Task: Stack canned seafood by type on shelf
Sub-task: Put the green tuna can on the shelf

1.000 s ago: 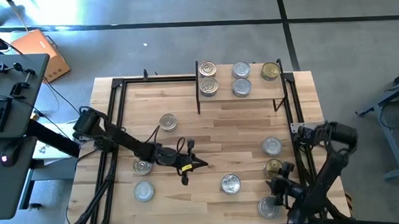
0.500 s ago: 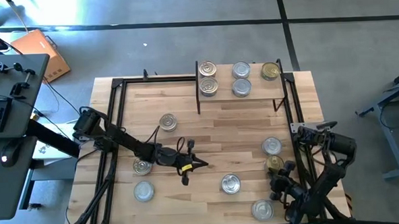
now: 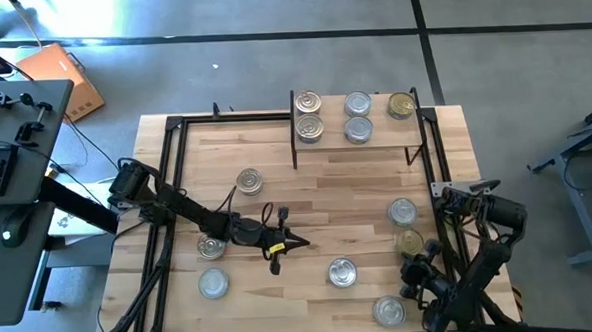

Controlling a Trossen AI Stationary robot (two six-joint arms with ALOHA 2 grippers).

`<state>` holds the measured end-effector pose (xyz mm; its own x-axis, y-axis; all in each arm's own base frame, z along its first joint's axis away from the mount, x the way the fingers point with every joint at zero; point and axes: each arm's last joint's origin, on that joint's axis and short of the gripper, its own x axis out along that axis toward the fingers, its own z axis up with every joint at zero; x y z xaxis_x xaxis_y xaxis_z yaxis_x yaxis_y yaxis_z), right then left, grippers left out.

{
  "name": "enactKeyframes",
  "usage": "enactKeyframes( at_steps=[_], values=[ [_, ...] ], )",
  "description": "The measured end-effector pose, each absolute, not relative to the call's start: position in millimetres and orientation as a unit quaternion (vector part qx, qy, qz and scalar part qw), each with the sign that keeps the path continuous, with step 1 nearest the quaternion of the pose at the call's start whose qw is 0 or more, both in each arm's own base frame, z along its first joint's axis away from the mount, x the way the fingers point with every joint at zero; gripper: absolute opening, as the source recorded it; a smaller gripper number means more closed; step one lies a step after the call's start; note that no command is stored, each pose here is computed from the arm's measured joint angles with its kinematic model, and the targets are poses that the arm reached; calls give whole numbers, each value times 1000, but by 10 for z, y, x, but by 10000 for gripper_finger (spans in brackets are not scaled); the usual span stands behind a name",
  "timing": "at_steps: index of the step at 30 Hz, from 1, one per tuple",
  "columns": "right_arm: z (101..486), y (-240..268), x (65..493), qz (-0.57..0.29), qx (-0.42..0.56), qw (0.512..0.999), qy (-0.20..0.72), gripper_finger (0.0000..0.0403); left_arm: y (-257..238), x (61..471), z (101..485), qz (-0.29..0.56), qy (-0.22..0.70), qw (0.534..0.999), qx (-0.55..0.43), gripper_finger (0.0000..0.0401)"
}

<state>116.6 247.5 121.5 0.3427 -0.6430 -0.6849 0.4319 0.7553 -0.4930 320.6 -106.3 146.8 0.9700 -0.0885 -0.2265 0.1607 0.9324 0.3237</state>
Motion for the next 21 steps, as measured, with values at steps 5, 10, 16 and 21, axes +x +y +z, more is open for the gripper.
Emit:
enactKeyframes(
  at_steps=[5,10,16,21],
  values=[
    [1344,2543,1313,-310,-137,815,470,0,-1063,3206,1468,-64,105,977,173,0],
    [1469,2589,1466,-288,-165,836,437,0,-1063,3206,1467,-64,105,977,173,0],
    [1626,2544,1653,-295,-208,838,410,0,-1063,3205,1467,-64,105,977,173,0],
    [1803,2439,1770,-323,-252,830,378,0,-1063,3205,1467,-64,105,977,173,0]
  ],
)
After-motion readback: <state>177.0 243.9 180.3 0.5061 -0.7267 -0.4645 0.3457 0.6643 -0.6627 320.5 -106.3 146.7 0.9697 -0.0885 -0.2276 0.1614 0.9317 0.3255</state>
